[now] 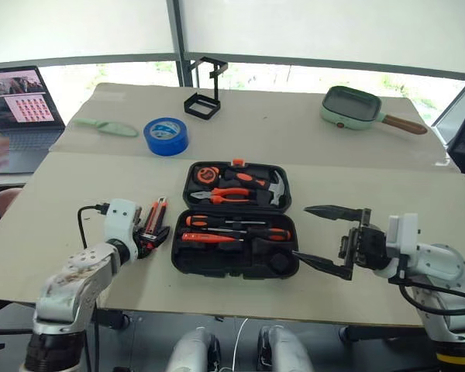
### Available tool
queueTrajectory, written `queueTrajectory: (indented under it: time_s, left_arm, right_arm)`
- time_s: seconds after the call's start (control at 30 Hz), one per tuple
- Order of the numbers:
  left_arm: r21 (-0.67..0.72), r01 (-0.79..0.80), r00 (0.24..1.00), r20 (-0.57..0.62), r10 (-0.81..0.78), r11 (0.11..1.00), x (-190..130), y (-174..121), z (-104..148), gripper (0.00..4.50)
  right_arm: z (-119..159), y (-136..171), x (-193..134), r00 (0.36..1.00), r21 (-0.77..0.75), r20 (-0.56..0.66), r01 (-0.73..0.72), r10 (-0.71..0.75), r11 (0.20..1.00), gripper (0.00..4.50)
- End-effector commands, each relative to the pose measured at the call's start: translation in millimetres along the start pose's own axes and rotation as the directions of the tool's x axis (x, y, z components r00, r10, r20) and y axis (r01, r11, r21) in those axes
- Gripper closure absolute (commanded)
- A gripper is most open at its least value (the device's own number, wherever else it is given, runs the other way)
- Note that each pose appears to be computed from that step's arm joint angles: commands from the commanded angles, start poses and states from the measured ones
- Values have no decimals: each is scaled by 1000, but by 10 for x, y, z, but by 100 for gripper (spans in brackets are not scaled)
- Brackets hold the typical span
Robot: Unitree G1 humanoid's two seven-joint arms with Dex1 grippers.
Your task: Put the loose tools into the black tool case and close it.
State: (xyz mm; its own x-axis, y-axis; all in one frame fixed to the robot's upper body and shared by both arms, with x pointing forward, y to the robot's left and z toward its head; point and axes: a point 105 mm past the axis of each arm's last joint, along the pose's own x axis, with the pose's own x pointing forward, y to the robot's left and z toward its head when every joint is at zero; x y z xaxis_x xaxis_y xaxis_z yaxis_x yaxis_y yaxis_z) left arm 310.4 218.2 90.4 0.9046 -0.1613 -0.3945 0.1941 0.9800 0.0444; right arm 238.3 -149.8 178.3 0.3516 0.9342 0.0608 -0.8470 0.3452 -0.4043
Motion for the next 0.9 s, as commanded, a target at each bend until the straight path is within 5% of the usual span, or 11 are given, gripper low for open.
queueTrajectory:
  time_s: [0.03,0.2,0.3,0.43,0.57,0.7,0.8,0.9]
  left_arm:
    - [-46,10,997,-74,-13,999,81,-77,-225,111]
    - [-34,34,999,6,-34,999,-7,-16,-169,269]
    - [70,79,989,121,-87,994,-61,104,45,279]
    - [296,358,865,252,-434,885,-277,-21,486,279]
    - [502,571,688,140,-712,650,-463,-273,584,279]
    - [580,769,447,-188,-875,268,-556,-747,487,279]
    - [559,810,427,-358,-831,175,-497,-879,388,279]
    - [553,817,416,-363,-834,167,-417,-1092,500,279]
  right_arm:
    - [127,-28,35,999,-24,35,15,-15,1000,0]
    - [155,0,41,999,4,36,3,-3,1000,0]
    - [169,-22,37,1000,-4,29,4,-4,1000,0]
    - [172,-53,-70,1000,-22,-19,7,-7,1000,0]
    - [140,-39,-178,998,-18,-64,11,-12,1000,0]
    - [80,20,-298,992,-3,-127,21,-21,1000,0]
    - [82,102,-335,989,47,-147,8,-1,999,0]
    - [82,185,-396,985,94,-170,6,10,996,0]
